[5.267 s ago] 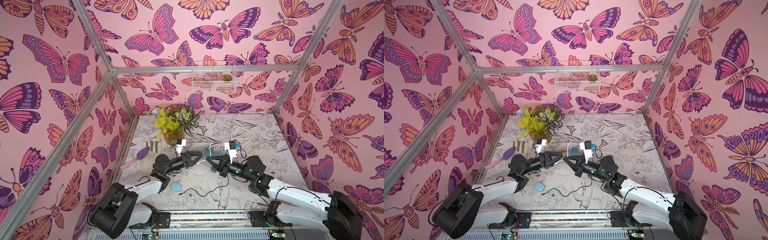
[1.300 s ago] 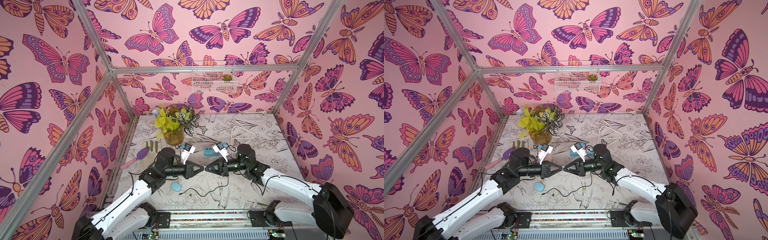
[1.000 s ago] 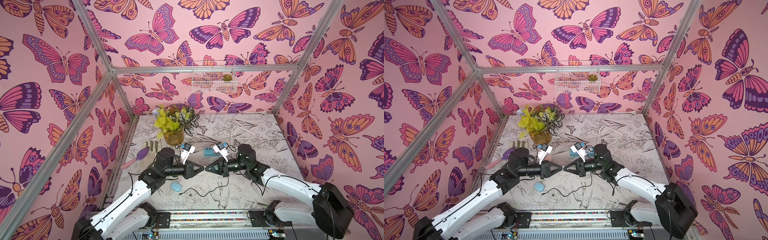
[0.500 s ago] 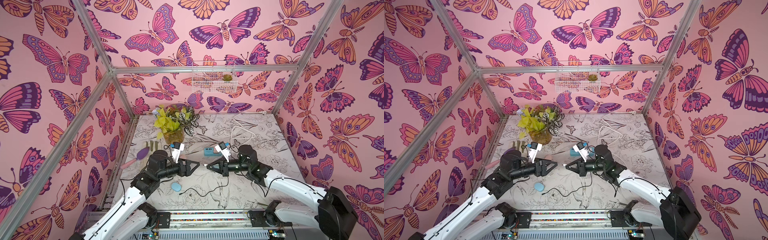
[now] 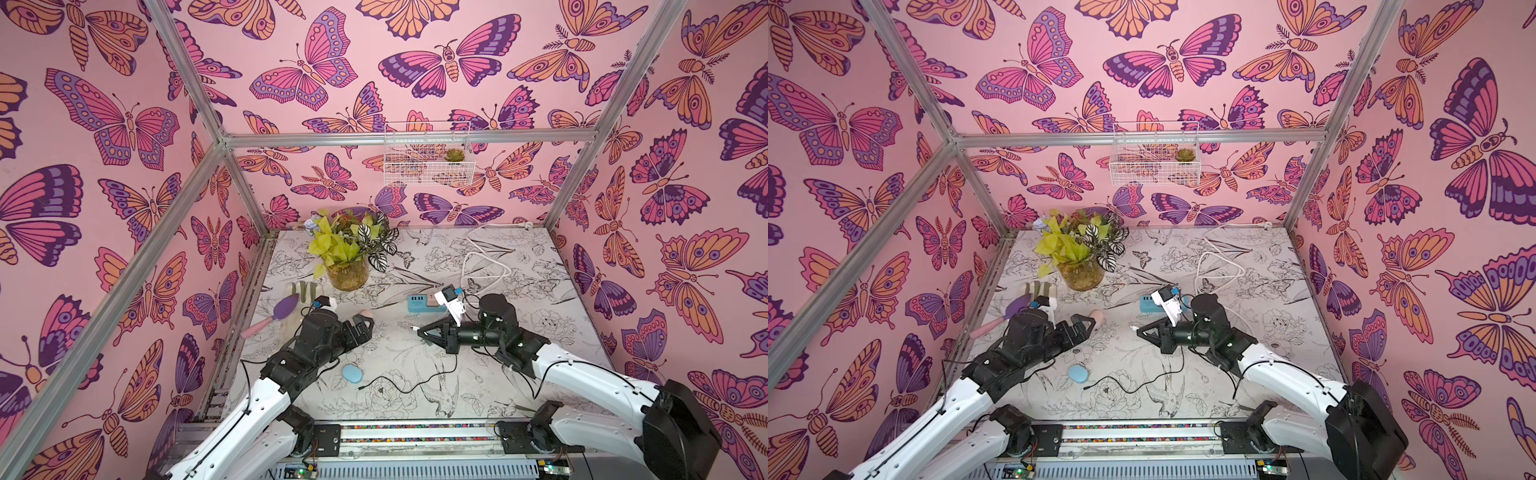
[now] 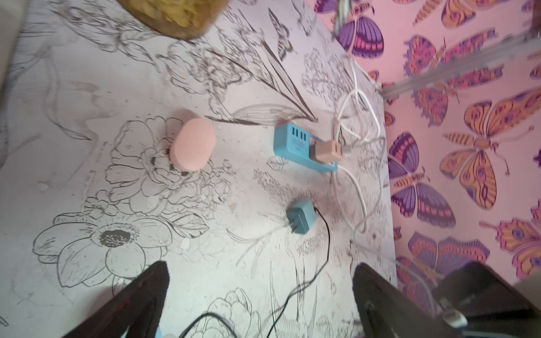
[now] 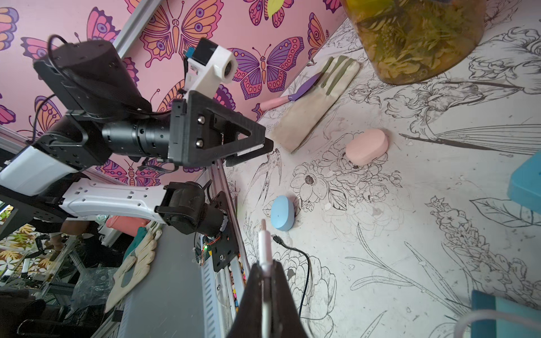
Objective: Charge the bluetooth headset
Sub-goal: Pick up the bluetooth headset from the center of the board.
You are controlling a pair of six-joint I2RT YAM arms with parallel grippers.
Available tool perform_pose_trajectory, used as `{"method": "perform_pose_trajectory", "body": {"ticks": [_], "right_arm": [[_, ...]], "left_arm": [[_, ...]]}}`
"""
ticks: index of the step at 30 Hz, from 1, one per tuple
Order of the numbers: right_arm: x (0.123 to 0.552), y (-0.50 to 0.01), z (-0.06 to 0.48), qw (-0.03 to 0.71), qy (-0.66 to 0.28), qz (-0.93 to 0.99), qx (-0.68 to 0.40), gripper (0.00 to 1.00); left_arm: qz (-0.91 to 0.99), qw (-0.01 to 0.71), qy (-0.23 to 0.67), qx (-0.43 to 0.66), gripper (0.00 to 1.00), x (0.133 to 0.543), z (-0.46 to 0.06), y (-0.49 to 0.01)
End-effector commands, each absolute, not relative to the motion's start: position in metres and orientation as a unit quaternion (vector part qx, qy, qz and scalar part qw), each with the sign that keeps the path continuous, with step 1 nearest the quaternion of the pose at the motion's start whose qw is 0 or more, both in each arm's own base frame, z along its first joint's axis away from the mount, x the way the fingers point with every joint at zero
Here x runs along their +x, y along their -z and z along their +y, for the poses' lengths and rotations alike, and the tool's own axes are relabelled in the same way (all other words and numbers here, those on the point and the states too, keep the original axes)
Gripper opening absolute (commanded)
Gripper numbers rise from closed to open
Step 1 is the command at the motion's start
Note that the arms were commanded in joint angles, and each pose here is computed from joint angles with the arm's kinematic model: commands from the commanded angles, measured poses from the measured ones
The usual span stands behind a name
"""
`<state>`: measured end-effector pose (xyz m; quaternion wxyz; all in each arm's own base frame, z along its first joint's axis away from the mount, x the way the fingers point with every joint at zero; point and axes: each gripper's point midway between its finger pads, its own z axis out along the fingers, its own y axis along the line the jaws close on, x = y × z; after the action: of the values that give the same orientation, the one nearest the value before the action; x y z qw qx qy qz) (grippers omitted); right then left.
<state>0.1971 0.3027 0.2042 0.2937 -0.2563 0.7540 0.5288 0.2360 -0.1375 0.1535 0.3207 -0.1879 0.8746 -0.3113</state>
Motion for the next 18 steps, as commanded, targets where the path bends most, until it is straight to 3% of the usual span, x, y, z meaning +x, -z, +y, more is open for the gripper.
{"method": "perform_pose_trajectory", "body": {"ticks": [1, 4, 6, 7, 11, 18], "right_arm": [[0.198, -0.207, 0.3, 0.308, -0.527, 0.75, -0.256, 0.0], [0.203, -0.205, 0.297, 0.318, -0.518, 0.755, -0.246, 0.0], [0.204, -0.203, 0.297, 0.318, -0.516, 0.757, -0.243, 0.0], [0.204, -0.203, 0.298, 0.317, -0.516, 0.757, -0.243, 0.0], [0.205, -0.202, 0.299, 0.315, -0.521, 0.757, -0.238, 0.0], [0.203, -0.205, 0.298, 0.318, -0.529, 0.752, -0.232, 0.0]], "left_arm": [[0.851, 0.332, 0.3, -0.274, 1.0, 0.243, -0.118, -0.145], [0.861, 0.301, 0.264, -0.314, 0.96, 0.24, -0.11, -0.133], [0.869, 0.274, 0.247, -0.328, 0.77, 0.24, -0.111, -0.128], [0.872, 0.261, 0.243, -0.336, 0.77, 0.242, -0.114, -0.127], [0.869, 0.213, 0.219, -0.389, 0.88, 0.25, -0.12, -0.115], [0.86, 0.182, 0.173, -0.444, 0.91, 0.272, -0.126, -0.106]]}}
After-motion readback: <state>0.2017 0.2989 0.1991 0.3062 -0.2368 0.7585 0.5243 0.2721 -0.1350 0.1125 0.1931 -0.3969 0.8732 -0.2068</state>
